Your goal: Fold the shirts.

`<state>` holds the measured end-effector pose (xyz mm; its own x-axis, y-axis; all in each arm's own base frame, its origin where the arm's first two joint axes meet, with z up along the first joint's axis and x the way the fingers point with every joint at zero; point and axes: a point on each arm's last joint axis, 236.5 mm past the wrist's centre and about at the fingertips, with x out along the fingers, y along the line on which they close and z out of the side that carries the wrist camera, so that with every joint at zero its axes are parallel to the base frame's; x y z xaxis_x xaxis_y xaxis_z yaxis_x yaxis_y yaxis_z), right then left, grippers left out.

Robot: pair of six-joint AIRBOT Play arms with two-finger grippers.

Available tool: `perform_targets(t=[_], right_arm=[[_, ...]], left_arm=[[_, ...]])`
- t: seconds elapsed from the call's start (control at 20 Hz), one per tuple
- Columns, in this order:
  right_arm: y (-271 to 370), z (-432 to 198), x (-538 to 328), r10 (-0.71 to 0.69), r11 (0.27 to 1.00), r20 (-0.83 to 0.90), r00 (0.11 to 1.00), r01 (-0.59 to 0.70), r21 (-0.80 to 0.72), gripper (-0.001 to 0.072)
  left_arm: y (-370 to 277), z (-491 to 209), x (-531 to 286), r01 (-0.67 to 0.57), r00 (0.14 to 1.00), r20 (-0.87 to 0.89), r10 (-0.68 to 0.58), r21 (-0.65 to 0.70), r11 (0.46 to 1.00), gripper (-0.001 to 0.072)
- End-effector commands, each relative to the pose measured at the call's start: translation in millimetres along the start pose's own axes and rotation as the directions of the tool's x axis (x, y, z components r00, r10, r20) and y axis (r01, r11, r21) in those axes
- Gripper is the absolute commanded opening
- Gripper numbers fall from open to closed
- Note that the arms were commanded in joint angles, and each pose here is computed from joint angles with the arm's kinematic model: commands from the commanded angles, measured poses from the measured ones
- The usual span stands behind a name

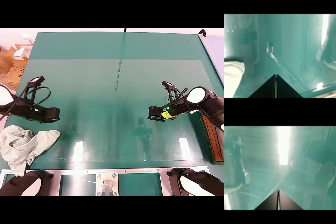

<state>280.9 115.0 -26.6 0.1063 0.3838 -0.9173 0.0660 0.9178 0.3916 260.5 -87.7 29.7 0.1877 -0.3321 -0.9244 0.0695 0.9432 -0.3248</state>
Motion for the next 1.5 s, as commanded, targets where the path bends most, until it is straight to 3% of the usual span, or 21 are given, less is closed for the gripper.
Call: perform_targets(t=[0.0,0.05,0.15,0.2,0.25,0.3,0.35,0.4,0.7,0.75,0.8,0.85,1.0,1.2,1.3,1.45], right_arm=[[1,0,0,0.001,1.0,0.001,1.0,-0.001,-0.001,0.0017],[1,0,0,0.001,1.0,0.001,1.0,-0.001,-0.002,0.0017],[1,0,0,0.001,1.0,0.001,1.0,-0.001,-0.001,0.0017],[1,0,0,0.001,1.0,0.001,1.0,-0.001,-0.001,0.0017],[1,0,0,0.001,1.0,0.0,1.0,-0.001,-0.002,0.0017],[1,0,0,0.001,1.0,0.0,1.0,-0.001,-0.002,0.0017],[1,0,0,0.001,1.0,0.0,1.0,-0.001,-0.002,0.0017],[1,0,0,0.001,1.0,0.0,1.0,-0.001,-0.002,0.0017],[1,0,0,0.001,1.0,0.0,1.0,-0.001,-0.001,0.0017],[1,0,0,0.001,1.0,0.0,1.0,-0.001,-0.002,0.0017],[1,0,0,0.001,1.0,0.0,1.0,-0.001,-0.002,0.0017],[1,0,0,0.001,1.0,0.0,1.0,-0.001,-0.002,0.0017],[1,0,0,0.001,1.0,0.0,1.0,-0.001,-0.002,0.0017],[1,0,0,0.001,1.0,0.0,1.0,-0.001,-0.002,0.0017],[1,1,0,0.004,1.0,0.004,1.0,-0.004,0.0,0.0017],[1,1,0,0.004,1.0,0.004,1.0,-0.004,0.0,0.0017]], left_arm=[[1,5,0,-0.005,1.0,0.02,0.004,0.018,1.0,0.0023],[6,4,0,-0.025,1.0,0.018,0.025,0.028,0.999,0.0023],[45,1,-4,-0.19,0.982,0.007,0.19,0.091,0.978,0.0023],[76,-1,-10,-0.315,0.949,0.0,0.317,0.092,0.945,0.0024],[110,-8,-17,-0.446,0.893,-0.023,0.449,0.081,0.892,0.0088],[139,-19,-21,-0.543,0.835,-0.054,0.547,0.073,0.837,0.0483],[162,-31,-19,-0.602,0.792,-0.085,0.605,0.06,0.796,0.0708],[180,-44,-10,-0.628,0.768,-0.109,0.631,0.062,0.776,0.0717],[232,-86,53,-0.607,0.793,-0.079,0.604,-0.036,0.794,0.0714],[235,-90,58,-0.604,0.796,-0.081,0.6,-0.043,0.796,0.0637],[236,-94,61,-0.602,0.797,-0.1,0.596,-0.046,0.797,0.0361],[236,-95,59,-0.601,0.796,-0.113,0.595,-0.037,0.798,0.0029],[219,-59,35,-0.555,0.832,-0.073,0.55,-0.067,0.829,0.0021],[106,52,-25,-0.266,0.949,0.187,0.255,0.031,0.964,0.0021],[28,100,-64,-0.174,0.934,0.341,0.109,0.168,0.97,0.0021],[-89,145,-99,-0.057,0.829,0.538,-0.155,0.356,0.933,0.0021]])
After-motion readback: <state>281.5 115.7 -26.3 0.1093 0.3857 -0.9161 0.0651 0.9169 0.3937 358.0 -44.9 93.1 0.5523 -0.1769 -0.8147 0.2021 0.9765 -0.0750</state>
